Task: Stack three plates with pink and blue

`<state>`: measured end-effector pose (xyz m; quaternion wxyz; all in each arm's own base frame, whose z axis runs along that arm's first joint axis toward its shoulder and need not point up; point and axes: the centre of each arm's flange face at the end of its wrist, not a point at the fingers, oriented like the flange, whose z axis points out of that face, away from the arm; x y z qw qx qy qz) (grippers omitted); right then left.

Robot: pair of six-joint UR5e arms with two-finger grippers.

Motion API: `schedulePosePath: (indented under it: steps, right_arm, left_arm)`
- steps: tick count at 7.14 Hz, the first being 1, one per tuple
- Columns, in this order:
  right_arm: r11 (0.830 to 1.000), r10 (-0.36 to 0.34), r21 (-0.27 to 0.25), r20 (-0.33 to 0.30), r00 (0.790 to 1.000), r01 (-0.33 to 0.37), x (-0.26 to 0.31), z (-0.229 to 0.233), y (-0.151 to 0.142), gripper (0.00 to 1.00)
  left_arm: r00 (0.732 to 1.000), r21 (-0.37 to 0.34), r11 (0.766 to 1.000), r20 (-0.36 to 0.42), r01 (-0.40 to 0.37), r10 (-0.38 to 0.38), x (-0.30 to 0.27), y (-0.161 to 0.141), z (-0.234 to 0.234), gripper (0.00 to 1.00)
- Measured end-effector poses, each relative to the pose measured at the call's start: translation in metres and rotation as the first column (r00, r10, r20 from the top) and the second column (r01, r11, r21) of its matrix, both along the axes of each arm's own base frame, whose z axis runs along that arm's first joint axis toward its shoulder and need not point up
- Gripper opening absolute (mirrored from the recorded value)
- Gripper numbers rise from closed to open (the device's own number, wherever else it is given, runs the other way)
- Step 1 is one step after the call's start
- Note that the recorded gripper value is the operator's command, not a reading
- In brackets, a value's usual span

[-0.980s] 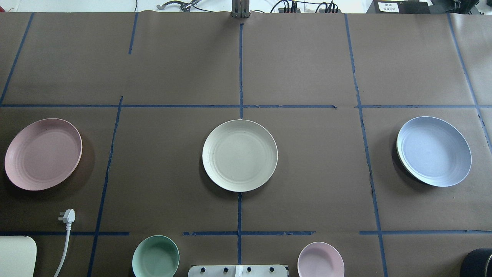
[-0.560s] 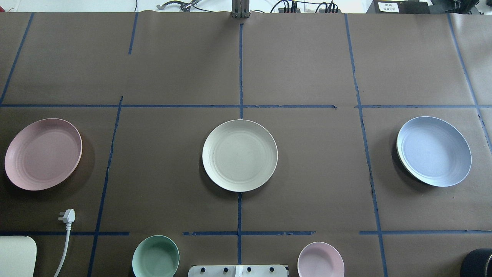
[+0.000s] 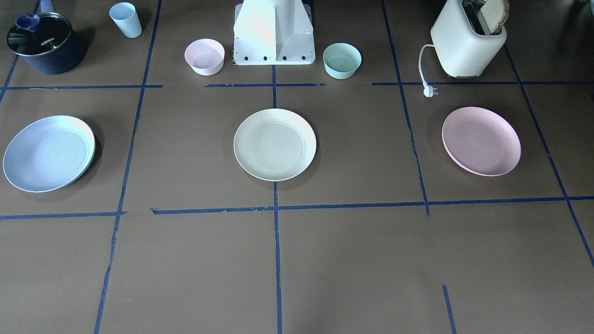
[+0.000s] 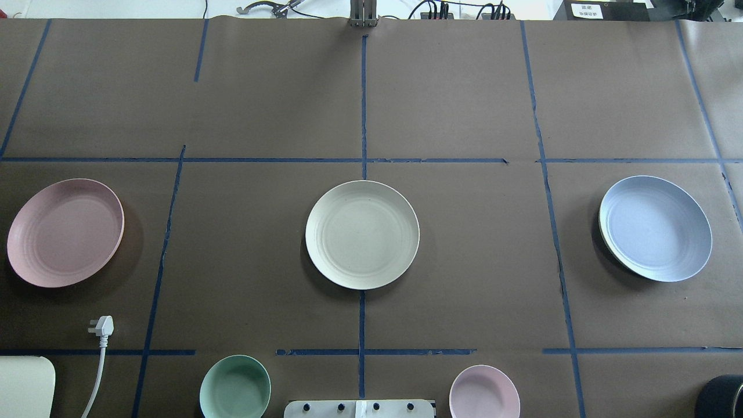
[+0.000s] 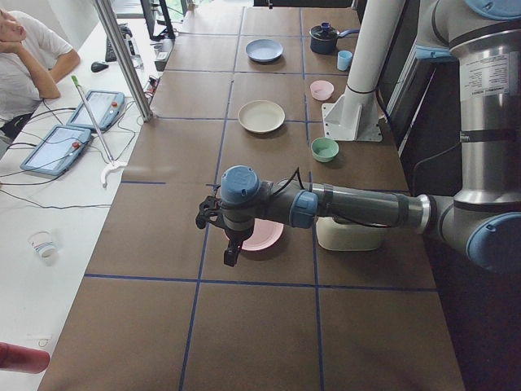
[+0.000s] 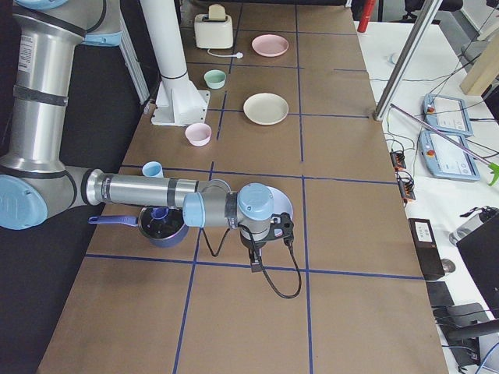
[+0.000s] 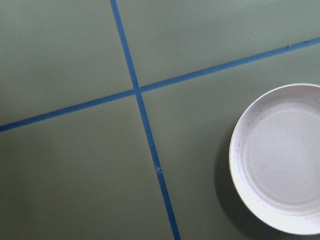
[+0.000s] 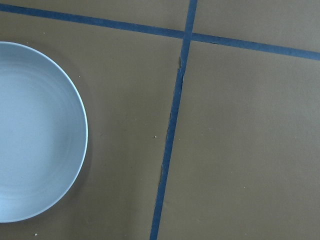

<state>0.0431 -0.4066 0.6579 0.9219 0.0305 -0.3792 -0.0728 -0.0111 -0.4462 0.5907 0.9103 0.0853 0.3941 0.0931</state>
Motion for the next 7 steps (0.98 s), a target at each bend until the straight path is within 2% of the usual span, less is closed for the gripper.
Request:
schedulePosePath:
  steps: [2,4,5,6,7]
  right_arm:
    - [1.0,0.0,-0.001,0.0,1.0,0.0,0.0,0.0,0.0,1.0]
    - [1.0,0.0,-0.005,0.0,1.0,0.0,0.0,0.002,0.001,1.0]
    - [1.0,-0.001,-0.006,0.0,1.0,0.001,0.0,0.003,0.001,1.0]
    - [1.0,-0.001,-0.007,-0.001,1.0,0.001,0.0,0.003,0.001,1.0]
    - [1.0,-0.001,-0.009,-0.001,1.0,0.001,0.0,0.004,0.001,1.0]
  left_arm:
    - [0.998,-0.088,0.995,-0.032,0.056,-0.059,0.07,-0.003,0.014,1.0]
    - [0.988,-0.127,0.982,-0.047,0.142,-0.149,0.132,0.003,0.052,1.0]
    - [0.984,-0.141,0.977,-0.049,0.161,-0.169,0.152,0.007,0.07,1.0]
    - [0.985,-0.152,0.976,-0.047,0.156,-0.165,0.166,0.011,0.082,0.89]
    - [0.987,-0.159,0.976,-0.045,0.147,-0.156,0.174,0.014,0.089,0.25]
